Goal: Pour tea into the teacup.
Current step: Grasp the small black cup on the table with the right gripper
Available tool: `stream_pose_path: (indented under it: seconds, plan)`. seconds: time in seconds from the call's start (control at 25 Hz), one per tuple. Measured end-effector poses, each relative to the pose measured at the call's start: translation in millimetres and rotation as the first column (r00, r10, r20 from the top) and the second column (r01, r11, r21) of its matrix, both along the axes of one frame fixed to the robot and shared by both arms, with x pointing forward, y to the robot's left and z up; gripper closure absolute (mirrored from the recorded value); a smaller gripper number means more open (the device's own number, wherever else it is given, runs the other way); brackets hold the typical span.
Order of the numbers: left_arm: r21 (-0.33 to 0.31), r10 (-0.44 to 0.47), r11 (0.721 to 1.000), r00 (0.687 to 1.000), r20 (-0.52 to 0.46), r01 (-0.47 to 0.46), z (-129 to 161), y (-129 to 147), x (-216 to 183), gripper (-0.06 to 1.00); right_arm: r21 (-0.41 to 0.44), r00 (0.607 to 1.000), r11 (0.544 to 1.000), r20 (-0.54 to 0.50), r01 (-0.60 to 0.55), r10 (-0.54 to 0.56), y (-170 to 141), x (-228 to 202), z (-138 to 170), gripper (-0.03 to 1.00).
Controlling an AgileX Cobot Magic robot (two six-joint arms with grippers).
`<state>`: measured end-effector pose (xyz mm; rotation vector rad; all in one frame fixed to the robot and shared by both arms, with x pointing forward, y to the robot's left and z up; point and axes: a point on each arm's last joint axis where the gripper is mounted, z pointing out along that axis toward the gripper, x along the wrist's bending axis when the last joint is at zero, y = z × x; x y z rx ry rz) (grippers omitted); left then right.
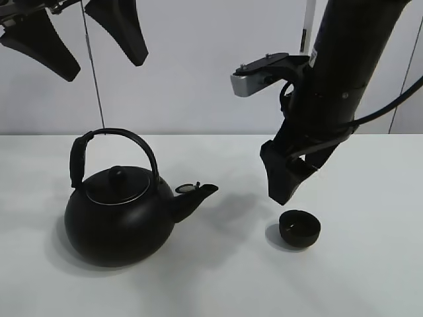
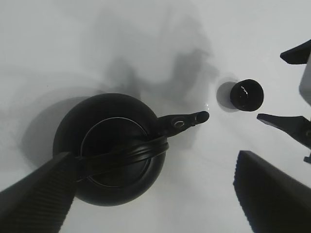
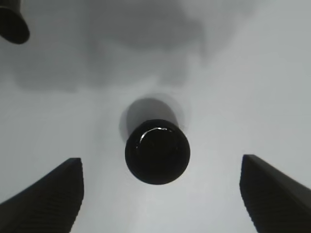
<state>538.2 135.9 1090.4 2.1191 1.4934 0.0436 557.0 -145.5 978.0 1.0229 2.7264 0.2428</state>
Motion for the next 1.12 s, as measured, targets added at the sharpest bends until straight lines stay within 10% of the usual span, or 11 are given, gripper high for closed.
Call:
stream_pose_path:
  seconds: [0.76,1.12]
  plan:
    - [0.000,0.000,1.000,1.000,0.001,0.000,0,0,0,0.31,-0.077,0.989,0.995,-0.133,-0.066,0.056,9,13,-78,0.40]
    - [0.000,0.000,1.000,1.000,0.001,0.000,0,0,0,0.31,-0.076,0.993,0.997,-0.118,-0.007,-0.002,8,14,-79,0.57]
